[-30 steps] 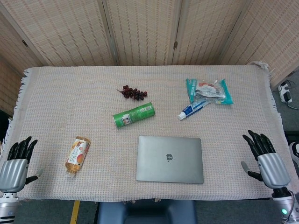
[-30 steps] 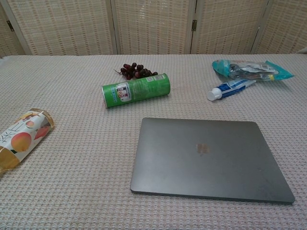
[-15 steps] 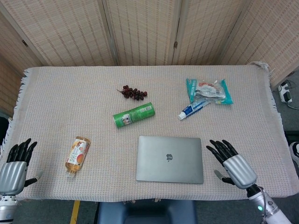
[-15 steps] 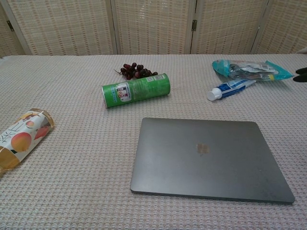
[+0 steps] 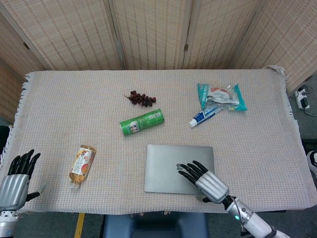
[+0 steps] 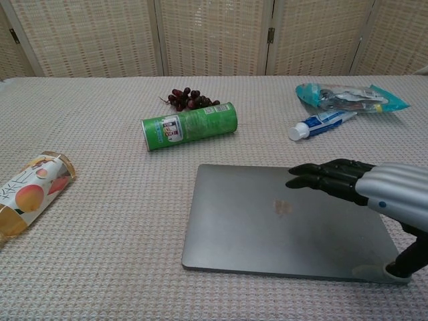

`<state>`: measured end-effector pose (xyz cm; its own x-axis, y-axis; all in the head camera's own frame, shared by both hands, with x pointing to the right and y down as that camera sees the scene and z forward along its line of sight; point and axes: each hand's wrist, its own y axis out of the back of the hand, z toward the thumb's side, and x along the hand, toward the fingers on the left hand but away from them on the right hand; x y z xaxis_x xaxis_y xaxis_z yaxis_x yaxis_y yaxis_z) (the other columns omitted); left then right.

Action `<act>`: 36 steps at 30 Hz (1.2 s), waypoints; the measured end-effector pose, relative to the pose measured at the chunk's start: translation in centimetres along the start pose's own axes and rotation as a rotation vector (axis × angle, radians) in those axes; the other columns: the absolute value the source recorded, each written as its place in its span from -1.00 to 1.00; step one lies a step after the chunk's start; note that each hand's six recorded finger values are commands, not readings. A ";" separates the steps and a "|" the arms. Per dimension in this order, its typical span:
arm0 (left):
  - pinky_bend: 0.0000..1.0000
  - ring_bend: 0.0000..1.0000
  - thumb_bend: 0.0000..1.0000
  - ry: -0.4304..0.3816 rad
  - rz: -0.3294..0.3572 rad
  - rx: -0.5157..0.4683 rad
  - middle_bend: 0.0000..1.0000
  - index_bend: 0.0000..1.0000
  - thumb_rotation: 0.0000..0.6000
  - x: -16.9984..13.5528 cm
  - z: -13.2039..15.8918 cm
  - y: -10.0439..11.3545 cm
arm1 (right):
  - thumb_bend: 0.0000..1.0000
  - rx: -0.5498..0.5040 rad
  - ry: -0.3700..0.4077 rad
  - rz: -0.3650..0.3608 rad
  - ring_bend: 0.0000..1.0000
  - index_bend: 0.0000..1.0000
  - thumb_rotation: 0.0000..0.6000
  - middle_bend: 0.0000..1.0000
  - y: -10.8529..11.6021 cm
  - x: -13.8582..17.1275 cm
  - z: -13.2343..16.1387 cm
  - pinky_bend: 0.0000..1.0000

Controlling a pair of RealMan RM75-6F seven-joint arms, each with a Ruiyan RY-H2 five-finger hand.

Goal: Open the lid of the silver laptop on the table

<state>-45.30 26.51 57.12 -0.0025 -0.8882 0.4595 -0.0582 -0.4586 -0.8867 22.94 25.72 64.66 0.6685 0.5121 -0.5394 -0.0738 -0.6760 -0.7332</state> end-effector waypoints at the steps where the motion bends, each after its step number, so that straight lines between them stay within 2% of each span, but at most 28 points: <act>1: -1.00 -1.00 -0.41 -0.001 -0.001 -0.001 -1.00 -0.92 1.00 0.0 0.0 0.0 | -0.57 0.001 0.007 0.002 -1.00 -1.00 1.00 -1.00 -0.2 -0.3 0.2 -1.00; 9: -1.00 -1.00 -0.41 0.005 -0.015 -0.004 -1.00 -0.92 1.00 0.0 -0.1 -0.3 | -0.57 0.017 0.061 0.024 -1.00 -1.00 1.00 -1.00 -1.5 -3.2 1.8 -1.00; 21: -1.00 -1.00 -0.41 0.015 -0.027 -0.010 -1.00 -0.92 1.00 0.0 -0.6 -0.6 | -0.57 0.066 0.085 0.075 -1.00 -1.00 1.00 -1.00 -3.1 -5.9 2.7 -1.00; 36: -1.00 -1.00 -0.41 0.022 -0.038 -0.015 -1.00 -0.92 1.00 0.2 -1.0 -1.0 | -0.56 0.087 0.072 0.074 -1.00 -1.00 1.00 -1.00 -2.7 -7.0 2.4 -1.00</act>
<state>-46.23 26.80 58.15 -0.0221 -0.8694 0.4936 -0.0733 -0.4910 -0.8681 16.67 25.22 69.42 0.7102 0.4208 -0.5644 -0.1867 -0.6604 -0.7274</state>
